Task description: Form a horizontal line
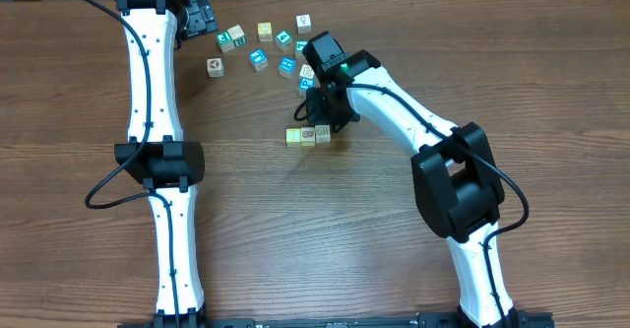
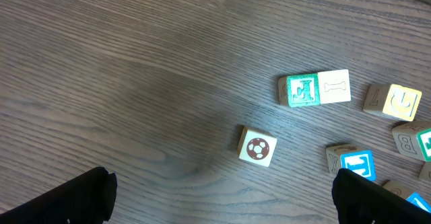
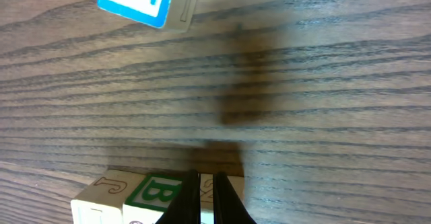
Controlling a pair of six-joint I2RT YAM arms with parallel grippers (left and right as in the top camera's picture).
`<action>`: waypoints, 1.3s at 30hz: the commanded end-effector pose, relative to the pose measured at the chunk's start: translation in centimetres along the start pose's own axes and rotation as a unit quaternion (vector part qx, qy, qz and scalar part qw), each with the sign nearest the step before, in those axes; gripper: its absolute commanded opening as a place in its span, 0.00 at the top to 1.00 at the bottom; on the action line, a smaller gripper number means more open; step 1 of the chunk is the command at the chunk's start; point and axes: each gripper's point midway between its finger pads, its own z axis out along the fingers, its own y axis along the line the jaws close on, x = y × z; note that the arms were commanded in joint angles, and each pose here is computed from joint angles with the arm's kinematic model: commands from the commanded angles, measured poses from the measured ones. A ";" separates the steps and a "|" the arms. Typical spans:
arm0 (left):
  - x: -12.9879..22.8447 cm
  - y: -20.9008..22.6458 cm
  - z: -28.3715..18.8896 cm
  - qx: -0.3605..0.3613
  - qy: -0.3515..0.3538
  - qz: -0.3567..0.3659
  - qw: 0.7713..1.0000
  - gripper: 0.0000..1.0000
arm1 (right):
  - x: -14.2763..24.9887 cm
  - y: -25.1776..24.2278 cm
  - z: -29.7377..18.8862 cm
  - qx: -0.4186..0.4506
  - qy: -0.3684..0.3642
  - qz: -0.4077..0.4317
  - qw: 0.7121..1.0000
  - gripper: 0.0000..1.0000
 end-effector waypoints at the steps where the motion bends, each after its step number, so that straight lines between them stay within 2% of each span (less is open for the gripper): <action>1: -1.0 0.2 -1.9 0.003 -0.024 0.002 1.000 0.00 | -1.5 1.3 -2.2 -0.021 -0.036 -0.007 0.999 0.96; 39: -1.0 0.2 -1.9 0.003 -0.024 0.002 1.000 0.00 | 0.7 0.0 -1.5 0.002 0.004 -0.003 1.000 0.96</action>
